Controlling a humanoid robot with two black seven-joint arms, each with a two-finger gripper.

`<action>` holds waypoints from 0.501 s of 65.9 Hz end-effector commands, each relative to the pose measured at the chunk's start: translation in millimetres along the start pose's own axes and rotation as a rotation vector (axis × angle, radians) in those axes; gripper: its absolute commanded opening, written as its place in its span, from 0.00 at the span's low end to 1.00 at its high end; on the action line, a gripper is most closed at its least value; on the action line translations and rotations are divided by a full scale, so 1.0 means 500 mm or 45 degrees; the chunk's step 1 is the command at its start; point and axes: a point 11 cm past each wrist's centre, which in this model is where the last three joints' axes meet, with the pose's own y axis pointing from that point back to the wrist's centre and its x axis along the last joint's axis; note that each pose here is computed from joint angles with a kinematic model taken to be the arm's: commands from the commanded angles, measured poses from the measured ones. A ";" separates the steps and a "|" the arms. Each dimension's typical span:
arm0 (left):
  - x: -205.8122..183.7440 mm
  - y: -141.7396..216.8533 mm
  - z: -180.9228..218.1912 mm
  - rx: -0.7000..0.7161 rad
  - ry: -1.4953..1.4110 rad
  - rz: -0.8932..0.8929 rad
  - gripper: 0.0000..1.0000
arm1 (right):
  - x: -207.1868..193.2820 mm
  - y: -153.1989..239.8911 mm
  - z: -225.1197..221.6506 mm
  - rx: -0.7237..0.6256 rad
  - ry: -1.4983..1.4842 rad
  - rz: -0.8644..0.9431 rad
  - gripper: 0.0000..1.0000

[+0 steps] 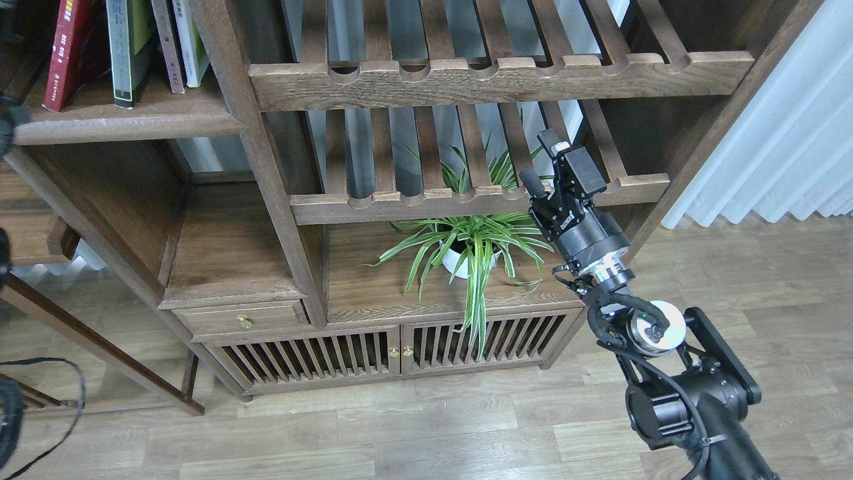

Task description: Organize books on shelf

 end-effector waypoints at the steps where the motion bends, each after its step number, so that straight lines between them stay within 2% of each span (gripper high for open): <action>1: -0.007 0.017 0.063 0.002 -0.095 0.029 0.00 | 0.001 -0.002 0.007 0.000 -0.013 -0.002 0.98; 15: -0.008 0.052 0.124 0.103 -0.268 0.125 0.00 | 0.001 -0.011 0.027 -0.033 -0.020 -0.005 0.98; 33: 0.023 0.093 0.090 0.345 -0.270 0.223 0.00 | 0.000 -0.015 0.046 -0.049 -0.038 -0.022 0.98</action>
